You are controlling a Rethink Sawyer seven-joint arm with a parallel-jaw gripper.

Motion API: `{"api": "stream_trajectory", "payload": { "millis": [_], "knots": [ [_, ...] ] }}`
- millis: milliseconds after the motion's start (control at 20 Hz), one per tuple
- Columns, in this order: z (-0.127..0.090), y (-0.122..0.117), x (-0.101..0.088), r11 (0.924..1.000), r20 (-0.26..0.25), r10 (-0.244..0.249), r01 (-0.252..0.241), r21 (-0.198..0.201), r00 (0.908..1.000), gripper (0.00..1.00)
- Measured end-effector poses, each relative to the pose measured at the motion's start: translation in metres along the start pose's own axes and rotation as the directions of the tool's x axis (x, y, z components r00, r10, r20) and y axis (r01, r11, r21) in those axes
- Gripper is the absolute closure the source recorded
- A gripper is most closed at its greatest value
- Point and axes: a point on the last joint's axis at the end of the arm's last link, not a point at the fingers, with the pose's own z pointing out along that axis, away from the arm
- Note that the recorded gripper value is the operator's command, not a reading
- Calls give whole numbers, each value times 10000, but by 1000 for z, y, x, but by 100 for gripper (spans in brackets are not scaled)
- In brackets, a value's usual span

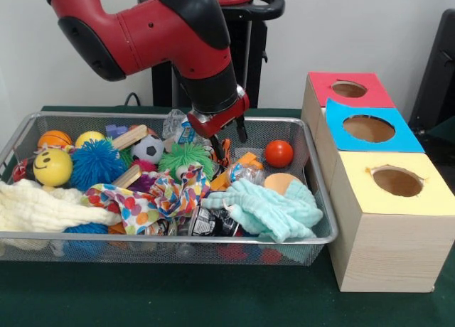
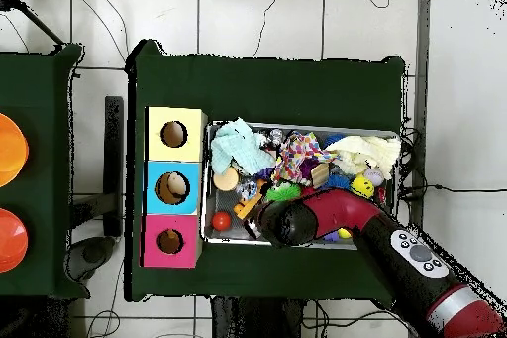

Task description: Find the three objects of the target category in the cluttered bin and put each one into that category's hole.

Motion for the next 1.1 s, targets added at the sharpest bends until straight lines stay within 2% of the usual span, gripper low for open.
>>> {"api": "stream_trajectory", "payload": {
  "millis": [450, 800, 1100],
  "knots": [
    [0, 0, 0, 10000, -6, -27, 27, 8, 10000, 0],
    [7, 9, -5, 9966, -225, -743, 750, 341, 9970, 0],
    [5, 9, -6, 9956, -227, -832, 841, 421, 9963, 0]
  ]
}}
